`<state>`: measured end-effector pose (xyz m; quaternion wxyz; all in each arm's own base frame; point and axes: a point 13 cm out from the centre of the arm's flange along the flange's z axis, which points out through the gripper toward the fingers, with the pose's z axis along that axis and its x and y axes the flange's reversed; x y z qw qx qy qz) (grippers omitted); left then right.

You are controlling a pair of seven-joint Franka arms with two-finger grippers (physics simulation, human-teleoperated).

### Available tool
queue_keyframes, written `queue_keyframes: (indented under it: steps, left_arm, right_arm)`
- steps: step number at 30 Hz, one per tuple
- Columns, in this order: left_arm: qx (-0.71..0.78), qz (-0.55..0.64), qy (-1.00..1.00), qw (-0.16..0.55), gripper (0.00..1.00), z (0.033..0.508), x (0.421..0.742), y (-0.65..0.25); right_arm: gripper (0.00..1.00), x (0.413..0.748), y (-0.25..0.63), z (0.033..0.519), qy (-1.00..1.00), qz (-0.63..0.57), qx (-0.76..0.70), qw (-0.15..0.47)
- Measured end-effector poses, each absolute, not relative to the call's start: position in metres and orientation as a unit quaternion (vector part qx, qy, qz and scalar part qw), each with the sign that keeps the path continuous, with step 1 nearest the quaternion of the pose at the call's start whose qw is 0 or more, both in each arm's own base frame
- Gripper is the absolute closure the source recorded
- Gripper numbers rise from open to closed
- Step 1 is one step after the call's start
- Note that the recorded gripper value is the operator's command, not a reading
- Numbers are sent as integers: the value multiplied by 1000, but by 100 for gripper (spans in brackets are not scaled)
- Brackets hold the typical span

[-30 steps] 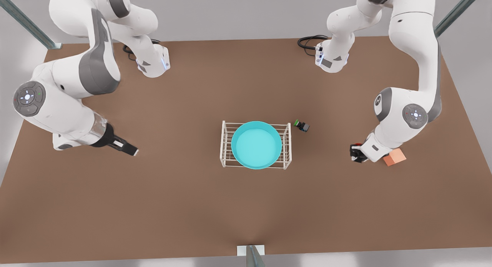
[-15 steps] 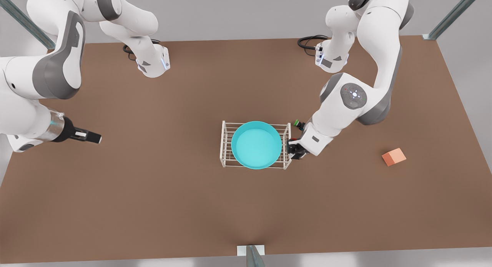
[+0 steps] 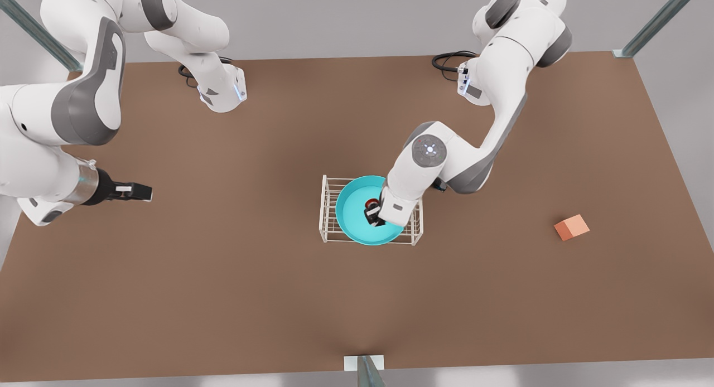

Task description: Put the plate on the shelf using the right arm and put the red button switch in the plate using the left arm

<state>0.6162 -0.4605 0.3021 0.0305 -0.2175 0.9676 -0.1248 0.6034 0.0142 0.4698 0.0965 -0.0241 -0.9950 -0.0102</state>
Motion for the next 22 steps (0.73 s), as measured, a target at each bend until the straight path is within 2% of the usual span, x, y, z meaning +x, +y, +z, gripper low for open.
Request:
queue_keyframes:
  steps: [3, 4, 10, 13, 15, 18, 22]
  left_arm:
    - [-240, -121, 963, 31, 61, 299, 613, -464]
    - [-248, -121, 961, 30, 0, 298, 612, -464]
    - [-286, -110, 951, 43, 0, 314, 617, -449]
    - [-360, -83, 928, 52, 0, 364, 668, -314]
    - [-404, -57, 912, 39, 0, 371, 689, -205]
    - [-409, -29, 912, 15, 0, 371, 691, -115]
    - [-356, -9, 934, -13, 0, 365, 676, -98]
  right_arm:
    - [0, 603, 16, 469, -995, -15, -14, 98]
    - [0, 603, 16, 469, -995, -16, -11, 98]
    - [0, 612, 39, 450, -993, -44, 17, 104]
    - [0, 626, 57, 435, -993, -58, 31, 95]
    - [0, 630, 61, 434, -994, -53, 37, 88]
    - [0, 632, 55, 434, -995, -39, 38, 84]
    - [0, 633, 52, 435, -995, -33, 39, 81]
